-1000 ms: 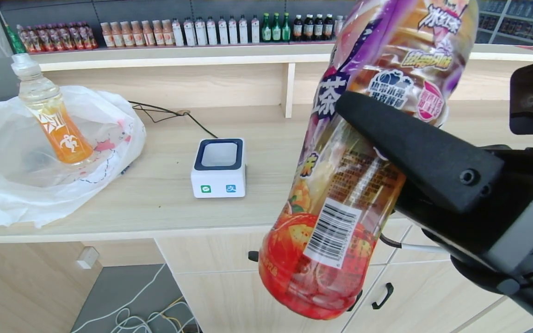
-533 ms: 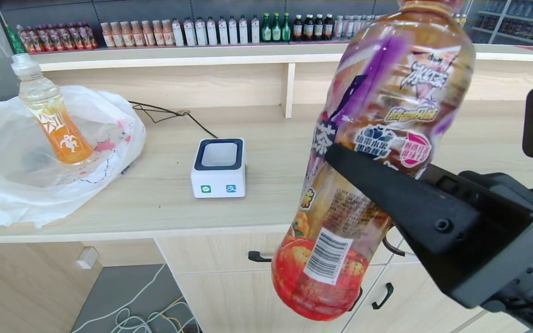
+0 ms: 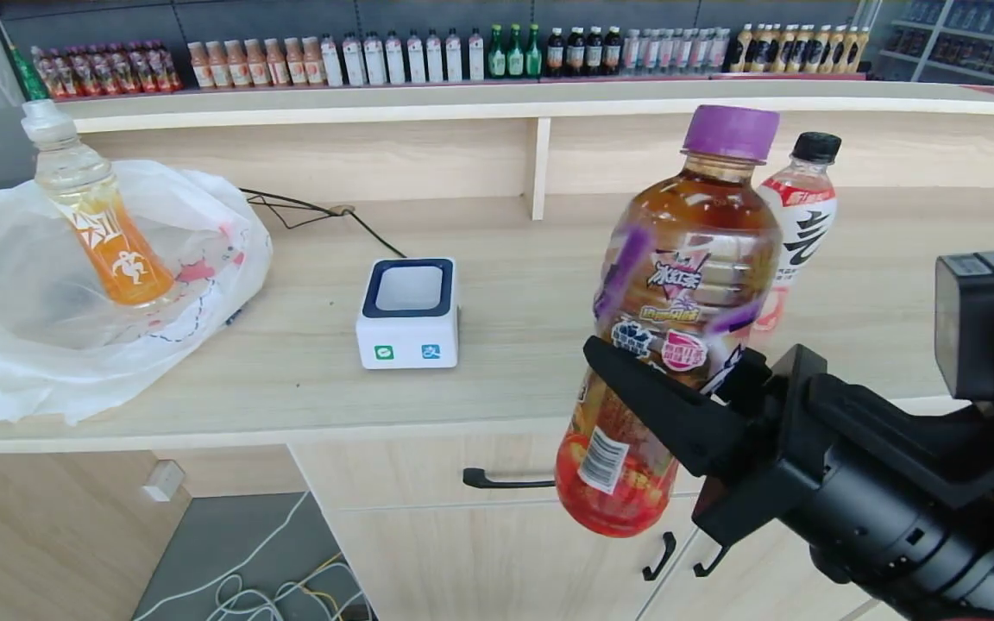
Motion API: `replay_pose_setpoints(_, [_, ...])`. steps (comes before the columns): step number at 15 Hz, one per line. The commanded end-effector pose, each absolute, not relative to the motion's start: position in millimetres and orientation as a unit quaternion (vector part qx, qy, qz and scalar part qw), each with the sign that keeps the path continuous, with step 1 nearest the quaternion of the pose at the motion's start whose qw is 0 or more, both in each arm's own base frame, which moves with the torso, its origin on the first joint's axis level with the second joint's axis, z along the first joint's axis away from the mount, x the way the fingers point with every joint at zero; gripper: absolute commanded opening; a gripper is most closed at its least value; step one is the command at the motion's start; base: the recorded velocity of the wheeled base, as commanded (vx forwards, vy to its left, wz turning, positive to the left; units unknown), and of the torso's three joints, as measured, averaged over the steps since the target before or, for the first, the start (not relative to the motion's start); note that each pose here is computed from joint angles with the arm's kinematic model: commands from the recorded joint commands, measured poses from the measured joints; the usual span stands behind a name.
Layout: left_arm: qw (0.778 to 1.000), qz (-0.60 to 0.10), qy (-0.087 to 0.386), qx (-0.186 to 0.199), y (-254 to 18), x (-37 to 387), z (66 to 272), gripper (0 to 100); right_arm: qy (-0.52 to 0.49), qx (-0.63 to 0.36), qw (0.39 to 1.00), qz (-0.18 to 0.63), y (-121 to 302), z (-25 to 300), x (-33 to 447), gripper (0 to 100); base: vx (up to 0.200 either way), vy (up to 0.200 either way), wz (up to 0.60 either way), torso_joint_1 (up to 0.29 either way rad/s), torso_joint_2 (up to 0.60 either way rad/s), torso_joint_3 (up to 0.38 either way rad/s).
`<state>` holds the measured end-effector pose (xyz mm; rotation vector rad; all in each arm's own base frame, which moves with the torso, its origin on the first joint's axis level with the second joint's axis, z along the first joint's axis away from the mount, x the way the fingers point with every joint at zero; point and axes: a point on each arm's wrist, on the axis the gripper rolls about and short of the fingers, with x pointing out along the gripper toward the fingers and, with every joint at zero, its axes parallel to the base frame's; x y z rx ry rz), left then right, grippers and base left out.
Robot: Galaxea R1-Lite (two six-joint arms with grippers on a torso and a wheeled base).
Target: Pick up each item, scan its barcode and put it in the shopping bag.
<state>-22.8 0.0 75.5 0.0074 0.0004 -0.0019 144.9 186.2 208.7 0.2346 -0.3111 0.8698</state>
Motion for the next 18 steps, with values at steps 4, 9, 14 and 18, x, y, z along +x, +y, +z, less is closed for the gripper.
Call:
replay_pose_setpoints(4, [1.0, -0.001, 0.0, 0.003, 0, -23, 75, 100, -0.157, 0.093, 0.93, 0.318, 184, 208, 154, 0, 0.0, 0.0, 0.0, 0.0, 0.0, 0.0])
replay_pose_setpoints(9, [1.0, -0.001, 0.0, 0.005, 0, -23, 75, 100, -0.205, 0.051, 0.954, 0.214, 161, 223, 184, 0, 0.0, 0.0, 0.0, 0.0, 0.0, 0.0])
replay_pose_setpoints(14, [1.0, -0.001, 0.0, 0.0, 0, -23, 75, 100, -0.234, 0.058, 0.938, 0.251, 166, 237, 192, 0, 0.0, 0.12, 0.0, 0.0, 0.0, 0.001])
replay_pose_setpoints(18, [1.0, -0.001, 0.0, -0.001, 0, -23, 75, 100, -0.234, 0.064, 0.937, 0.253, 165, 236, 195, 0, 0.0, 0.2, 0.0, 0.001, 0.0, 0.004])
